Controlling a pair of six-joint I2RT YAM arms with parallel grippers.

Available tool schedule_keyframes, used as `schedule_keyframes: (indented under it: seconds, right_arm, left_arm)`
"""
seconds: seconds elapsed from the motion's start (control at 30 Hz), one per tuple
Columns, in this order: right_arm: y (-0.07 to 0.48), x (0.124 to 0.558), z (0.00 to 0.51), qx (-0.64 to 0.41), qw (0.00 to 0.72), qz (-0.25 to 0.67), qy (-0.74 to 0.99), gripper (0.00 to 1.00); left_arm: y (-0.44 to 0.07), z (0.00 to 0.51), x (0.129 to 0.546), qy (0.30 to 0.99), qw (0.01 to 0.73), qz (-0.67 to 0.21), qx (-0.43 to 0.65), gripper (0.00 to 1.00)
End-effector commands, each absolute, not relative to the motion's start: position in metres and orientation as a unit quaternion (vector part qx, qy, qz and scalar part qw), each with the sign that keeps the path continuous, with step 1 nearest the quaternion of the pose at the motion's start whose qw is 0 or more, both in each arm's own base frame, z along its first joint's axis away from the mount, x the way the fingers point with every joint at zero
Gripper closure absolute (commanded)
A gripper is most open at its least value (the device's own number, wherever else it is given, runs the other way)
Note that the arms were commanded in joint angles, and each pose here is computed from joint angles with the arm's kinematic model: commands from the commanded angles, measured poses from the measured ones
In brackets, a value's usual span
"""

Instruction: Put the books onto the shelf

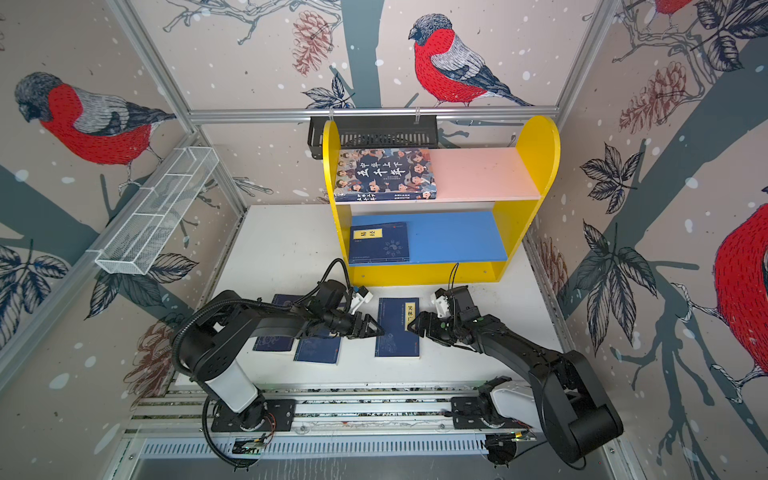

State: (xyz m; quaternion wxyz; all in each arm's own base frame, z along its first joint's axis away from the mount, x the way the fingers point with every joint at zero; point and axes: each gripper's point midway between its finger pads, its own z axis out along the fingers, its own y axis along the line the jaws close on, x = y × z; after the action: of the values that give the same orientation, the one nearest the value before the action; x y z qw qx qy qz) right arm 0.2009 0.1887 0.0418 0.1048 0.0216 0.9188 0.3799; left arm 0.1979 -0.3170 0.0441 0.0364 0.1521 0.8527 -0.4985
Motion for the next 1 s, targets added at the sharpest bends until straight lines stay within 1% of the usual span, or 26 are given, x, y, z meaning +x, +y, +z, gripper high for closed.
schedule_keyframes:
  seconds: [0.0, 0.13, 0.5, 0.63, 0.73, 0.87, 0.97]
  right_arm:
    - [0.193, 0.198, 0.04, 0.017, 0.095, 0.392, 0.915, 0.22]
    - [0.202, 0.198, 0.043, 0.013, 0.094, 0.411, 0.906, 0.24]
    - [0.212, 0.199, 0.057, 0.012, 0.103, 0.445, 0.89, 0.35]
    - [0.214, 0.201, 0.065, 0.01, 0.111, 0.453, 0.884, 0.42]
    - [0.215, 0.2, 0.069, 0.009, 0.113, 0.458, 0.881, 0.51]
    - [0.216, 0.199, 0.07, 0.005, 0.11, 0.461, 0.881, 0.6]
    - [0.215, 0.198, 0.068, 0.006, 0.109, 0.459, 0.882, 0.62]
  left_arm:
    - [-0.318, 0.039, 0.198, 0.856, 0.034, -0.493, 0.151, 0.3]
    - [-0.319, 0.036, 0.198, 0.856, 0.026, -0.494, 0.15, 0.3]
    - [-0.325, 0.033, 0.194, 0.853, 0.012, -0.498, 0.155, 0.3]
    - [-0.325, 0.033, 0.195, 0.854, 0.015, -0.496, 0.156, 0.3]
    - [-0.325, 0.032, 0.195, 0.854, 0.014, -0.496, 0.156, 0.3]
    - [-0.325, 0.032, 0.195, 0.854, 0.013, -0.496, 0.156, 0.3]
    - [-0.325, 0.034, 0.195, 0.853, 0.015, -0.497, 0.157, 0.3]
